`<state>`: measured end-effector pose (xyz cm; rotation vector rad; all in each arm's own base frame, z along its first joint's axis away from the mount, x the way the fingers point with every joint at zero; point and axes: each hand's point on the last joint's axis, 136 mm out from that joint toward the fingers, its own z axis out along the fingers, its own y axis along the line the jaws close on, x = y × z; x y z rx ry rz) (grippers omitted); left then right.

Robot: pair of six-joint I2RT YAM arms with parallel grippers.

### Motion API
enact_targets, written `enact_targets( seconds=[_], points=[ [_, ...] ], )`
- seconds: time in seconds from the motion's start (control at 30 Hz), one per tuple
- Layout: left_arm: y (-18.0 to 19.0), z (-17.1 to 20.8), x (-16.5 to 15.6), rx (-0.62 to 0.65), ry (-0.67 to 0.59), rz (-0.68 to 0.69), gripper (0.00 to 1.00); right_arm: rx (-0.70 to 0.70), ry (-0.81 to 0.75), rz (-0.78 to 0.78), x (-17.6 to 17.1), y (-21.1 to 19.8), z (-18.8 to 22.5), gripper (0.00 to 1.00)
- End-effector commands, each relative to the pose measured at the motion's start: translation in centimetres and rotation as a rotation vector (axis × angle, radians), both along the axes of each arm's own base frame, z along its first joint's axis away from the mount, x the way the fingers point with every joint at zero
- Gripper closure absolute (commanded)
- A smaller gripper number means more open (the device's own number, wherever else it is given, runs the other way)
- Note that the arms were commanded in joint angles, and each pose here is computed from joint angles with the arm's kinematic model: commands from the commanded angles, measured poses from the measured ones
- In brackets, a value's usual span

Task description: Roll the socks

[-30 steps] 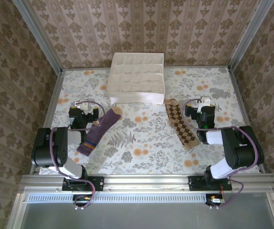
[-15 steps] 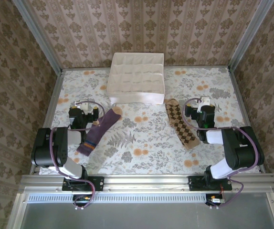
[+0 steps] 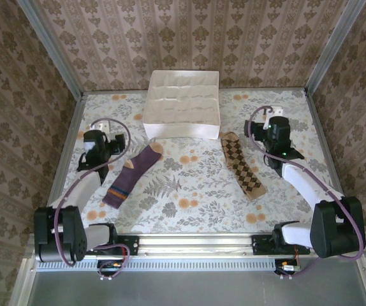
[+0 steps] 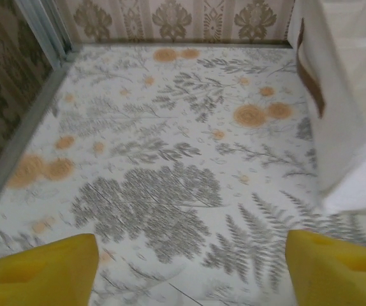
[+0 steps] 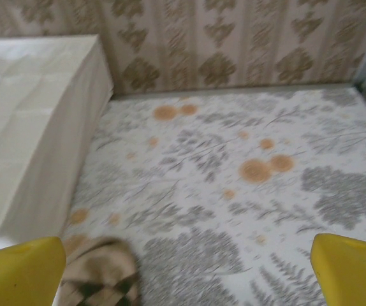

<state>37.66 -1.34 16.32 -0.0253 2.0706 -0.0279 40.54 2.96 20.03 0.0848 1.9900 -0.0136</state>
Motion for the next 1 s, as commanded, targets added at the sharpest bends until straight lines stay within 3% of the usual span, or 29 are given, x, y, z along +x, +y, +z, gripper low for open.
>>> enact_targets(
  seconds=[0.0, 0.13, 0.37, 0.57, 0.63, 0.77, 0.97],
  points=[
    [-1.5, -4.6, -5.3, -0.152, 0.320, 0.042, 0.34, 0.003, 0.151, 0.064, -1.9, 3.7, -2.2, 0.00],
    [-3.1, -6.8, -8.0, -0.240, 0.463, 0.087, 0.42, 0.035, 0.225, 0.151, -2.9, 9.7, -3.1, 0.00],
    [-3.1, -11.3, -10.6, -0.320, 0.695, 0.185, 0.44, 0.072, 0.330, 0.341, -4.4, 22.6, -6.4, 0.08],
    [-1.0, -13.4, -11.3, -0.407, 0.774, 0.293, 0.58, 0.011, 0.423, 0.517, -5.8, 33.8, -9.3, 0.10],
    [-1.4, -13.8, -11.5, -0.421, 0.792, 0.281, 0.62, 0.015, 0.437, 0.553, -5.8, 36.3, -9.9, 0.15],
    [-3.2, -14.8, -12.2, -0.390, 0.838, 0.244, 0.65, 0.019, 0.480, 0.530, -4.9, 37.9, -11.4, 0.35],
    [-8.0, -16.2, -12.1, -0.438, 0.831, 0.211, 0.65, 0.002, 0.494, 0.451, -3.5, 34.8, -12.0, 0.38]
  ],
)
